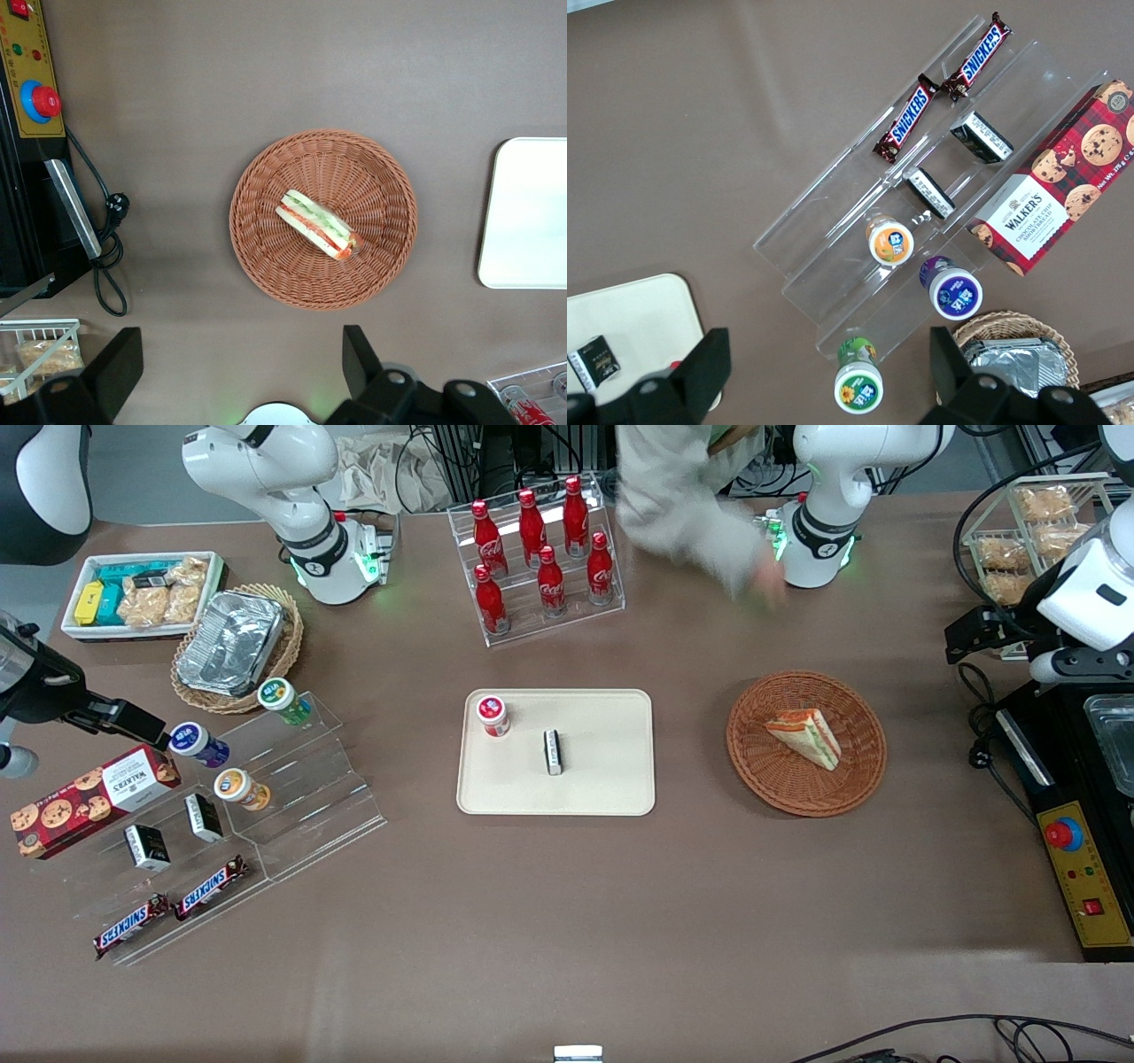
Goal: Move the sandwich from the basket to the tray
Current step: 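Raise the left gripper from its rest pose toward the wicker basket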
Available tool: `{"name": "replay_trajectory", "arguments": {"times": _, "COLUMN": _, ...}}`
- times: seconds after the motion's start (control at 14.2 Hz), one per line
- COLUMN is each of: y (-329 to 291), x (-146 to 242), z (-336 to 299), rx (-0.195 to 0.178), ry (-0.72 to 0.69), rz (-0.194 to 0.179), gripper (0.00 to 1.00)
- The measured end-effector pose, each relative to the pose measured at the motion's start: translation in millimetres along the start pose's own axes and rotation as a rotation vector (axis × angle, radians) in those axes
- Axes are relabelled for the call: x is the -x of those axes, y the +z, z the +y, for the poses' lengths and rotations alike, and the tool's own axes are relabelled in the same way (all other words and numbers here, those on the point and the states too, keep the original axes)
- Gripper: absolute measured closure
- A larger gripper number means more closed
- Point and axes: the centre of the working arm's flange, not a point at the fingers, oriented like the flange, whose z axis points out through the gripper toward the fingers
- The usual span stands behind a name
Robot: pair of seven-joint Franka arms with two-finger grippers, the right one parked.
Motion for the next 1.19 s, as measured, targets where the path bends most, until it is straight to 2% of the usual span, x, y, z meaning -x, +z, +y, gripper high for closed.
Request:
{"name": "replay_trajectory", "arguments": {"times": 0.42, "y": 1, "x": 0, "z": 0, "rx": -0.005, "ry": 0.002, "rz": -0.004, "gripper": 0.0}}
{"name": "replay_trajectory", "arguments": {"times": 0.77, "y": 27, "x": 23, "z": 0, "rx": -0.004, "ry": 0.003, "rz": -0.067, "gripper": 0.0}}
{"name": "replay_trajectory", "arguments": {"times": 0.84, "y": 40, "x": 33, "z": 2, "rx": 0.003, "ry": 0.003, "rz": -0.05, "gripper": 0.0}}
{"name": "replay_trajectory", "arguments": {"times": 1.05, "y": 99, "x": 73, "z": 5, "rx": 0.026, "ry": -0.025, "rz": 0.036, "gripper": 0.0}}
{"name": "replay_trajectory", "arguments": {"times": 1.19, "y": 143, "x": 96, "z": 9, "rx": 0.039, "ry": -0.088, "rz": 0.042, "gripper": 0.0}}
